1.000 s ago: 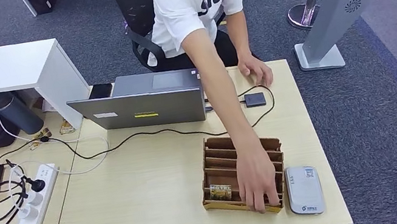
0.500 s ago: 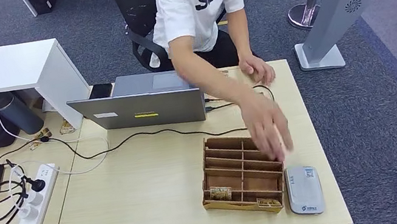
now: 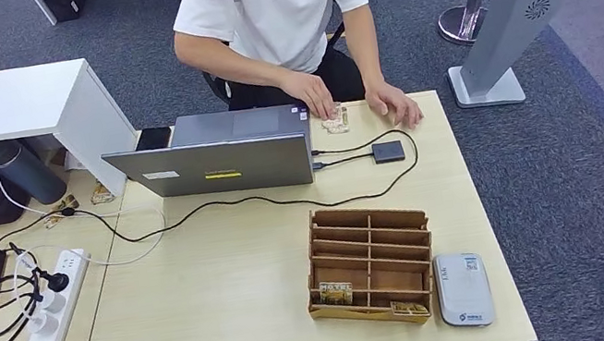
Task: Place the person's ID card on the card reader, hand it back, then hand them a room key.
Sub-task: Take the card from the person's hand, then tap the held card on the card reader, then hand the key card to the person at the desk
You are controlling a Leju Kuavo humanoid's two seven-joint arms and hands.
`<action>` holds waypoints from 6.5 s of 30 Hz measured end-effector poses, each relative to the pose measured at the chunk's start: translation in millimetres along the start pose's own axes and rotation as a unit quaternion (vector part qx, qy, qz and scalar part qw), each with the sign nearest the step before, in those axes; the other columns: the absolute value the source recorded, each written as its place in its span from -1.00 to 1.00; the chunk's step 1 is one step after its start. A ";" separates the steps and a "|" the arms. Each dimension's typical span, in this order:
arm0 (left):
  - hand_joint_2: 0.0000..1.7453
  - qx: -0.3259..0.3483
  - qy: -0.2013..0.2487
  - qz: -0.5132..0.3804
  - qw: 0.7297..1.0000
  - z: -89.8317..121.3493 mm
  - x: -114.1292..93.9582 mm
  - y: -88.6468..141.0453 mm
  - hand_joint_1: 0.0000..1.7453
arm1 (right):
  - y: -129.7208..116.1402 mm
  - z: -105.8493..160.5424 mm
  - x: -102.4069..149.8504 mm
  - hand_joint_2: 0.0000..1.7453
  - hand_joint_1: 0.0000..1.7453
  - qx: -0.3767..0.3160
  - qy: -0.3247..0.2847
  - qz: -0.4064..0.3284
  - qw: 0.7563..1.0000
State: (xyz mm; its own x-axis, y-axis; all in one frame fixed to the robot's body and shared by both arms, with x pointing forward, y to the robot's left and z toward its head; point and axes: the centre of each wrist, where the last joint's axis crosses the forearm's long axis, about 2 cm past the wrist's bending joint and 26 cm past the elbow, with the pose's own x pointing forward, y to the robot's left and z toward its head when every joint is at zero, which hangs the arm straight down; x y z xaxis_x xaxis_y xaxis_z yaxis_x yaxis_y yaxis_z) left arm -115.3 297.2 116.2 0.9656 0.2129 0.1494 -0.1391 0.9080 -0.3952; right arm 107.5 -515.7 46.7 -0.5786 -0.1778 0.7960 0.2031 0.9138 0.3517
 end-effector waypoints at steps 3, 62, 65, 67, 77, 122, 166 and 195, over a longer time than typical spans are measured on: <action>1.00 0.000 -0.002 0.001 1.000 0.6 -0.3 0.0 -1.00 | 10.6 -2.5 6.5 1.00 -1.00 0.028 0.017 0.074 0.997; 1.00 0.014 0.053 -0.112 0.992 27.8 17.2 67.4 -1.00 | 362.4 -171.0 -45.9 1.00 1.00 0.325 -0.104 0.518 0.785; 1.00 0.019 0.057 -0.110 0.992 25.5 17.9 69.3 -1.00 | 365.8 -169.7 -48.2 1.00 1.00 0.328 -0.102 0.513 0.787; 1.00 0.023 0.060 -0.109 0.992 22.7 18.7 71.9 -1.00 | 368.7 -170.3 -49.3 1.00 1.00 0.329 -0.102 0.510 0.788; 1.00 0.032 0.052 -0.122 0.991 20.5 19.2 76.5 -1.00 | 373.2 -170.0 -51.1 1.00 1.00 0.329 -0.104 0.505 0.791; 1.00 0.040 0.023 -0.019 0.999 28.3 7.8 27.5 -1.00 | 225.8 0.0 15.7 1.00 1.00 0.327 -0.015 0.527 0.784; 1.00 0.043 0.043 -0.024 0.998 29.8 10.9 31.9 -1.00 | 215.9 10.9 -36.4 1.00 1.00 0.397 0.065 0.608 0.684; 1.00 0.042 0.039 -0.023 0.998 25.4 13.3 29.2 -1.00 | 229.5 -7.6 -20.0 1.00 1.00 0.343 -0.058 0.624 0.700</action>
State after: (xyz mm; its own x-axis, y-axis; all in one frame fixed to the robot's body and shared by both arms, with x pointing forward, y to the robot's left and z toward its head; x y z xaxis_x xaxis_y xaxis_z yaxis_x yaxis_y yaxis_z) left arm -112.1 335.7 129.6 0.9851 0.1451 0.0925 -0.1096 0.9436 -0.3124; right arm 171.6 -305.2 115.3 -0.3573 0.9091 0.2142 0.2042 0.2999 -0.9319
